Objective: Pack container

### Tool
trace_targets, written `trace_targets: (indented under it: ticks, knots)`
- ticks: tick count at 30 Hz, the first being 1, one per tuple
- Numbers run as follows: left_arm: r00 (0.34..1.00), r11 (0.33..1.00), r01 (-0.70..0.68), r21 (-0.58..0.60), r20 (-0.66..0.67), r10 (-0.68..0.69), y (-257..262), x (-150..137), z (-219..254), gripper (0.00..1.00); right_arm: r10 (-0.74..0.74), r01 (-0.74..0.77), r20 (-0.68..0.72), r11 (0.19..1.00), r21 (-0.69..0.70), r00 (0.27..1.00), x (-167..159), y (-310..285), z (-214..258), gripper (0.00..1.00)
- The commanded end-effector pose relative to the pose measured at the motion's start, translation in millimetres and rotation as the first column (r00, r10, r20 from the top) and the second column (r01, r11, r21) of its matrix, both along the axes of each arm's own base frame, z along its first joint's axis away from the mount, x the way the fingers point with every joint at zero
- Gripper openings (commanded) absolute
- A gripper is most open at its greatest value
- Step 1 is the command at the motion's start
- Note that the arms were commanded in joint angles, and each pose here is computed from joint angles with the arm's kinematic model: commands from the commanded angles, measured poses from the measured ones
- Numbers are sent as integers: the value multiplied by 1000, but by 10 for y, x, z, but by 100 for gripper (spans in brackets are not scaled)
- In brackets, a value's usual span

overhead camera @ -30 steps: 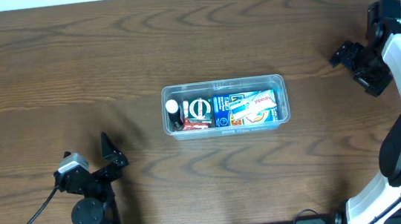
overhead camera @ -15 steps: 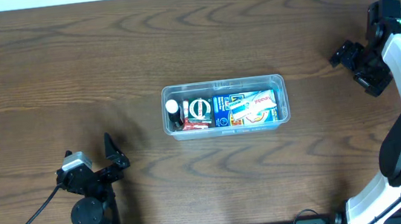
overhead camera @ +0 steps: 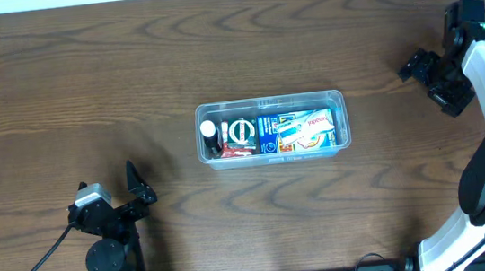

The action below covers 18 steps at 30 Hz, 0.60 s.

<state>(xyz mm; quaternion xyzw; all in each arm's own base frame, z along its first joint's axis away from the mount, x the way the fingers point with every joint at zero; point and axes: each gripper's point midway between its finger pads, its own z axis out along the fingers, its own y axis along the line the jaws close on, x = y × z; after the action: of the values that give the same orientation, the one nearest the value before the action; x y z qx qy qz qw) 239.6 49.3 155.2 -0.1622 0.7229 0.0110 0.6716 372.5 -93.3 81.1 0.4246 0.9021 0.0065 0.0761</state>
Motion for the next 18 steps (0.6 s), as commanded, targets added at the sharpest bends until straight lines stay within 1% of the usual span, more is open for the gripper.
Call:
trace_targets:
  ticks: [1, 6, 9, 15, 18]
  knots:
    - [998, 1000, -7, 14, -59, 8, 19, -13, -178, 98, 9, -9, -1, 1000, -6, 1000, 17, -15, -1, 99]
    - [998, 1000, -7, 14, -59, 8, 20, -14, -178, 98, 10, -10, 0, 1000, -5, 1000, 18, -11, 0, 99]
    - [998, 1000, -7, 14, -59, 8, 19, -13, -178, 98, 17, -16, 24, 1000, -13, 1000, 28, 11, 98, 99]
    - [998, 1000, -7, 14, -59, 8, 20, -14, -178, 98, 63, -50, 111, 993, -108, 992, 48, 100, 505, 99]
    - [998, 1000, -7, 14, -58, 8, 20, -13, -177, 98, 128, -102, 182, 984, -149, 975, 70, 296, 794, 99]
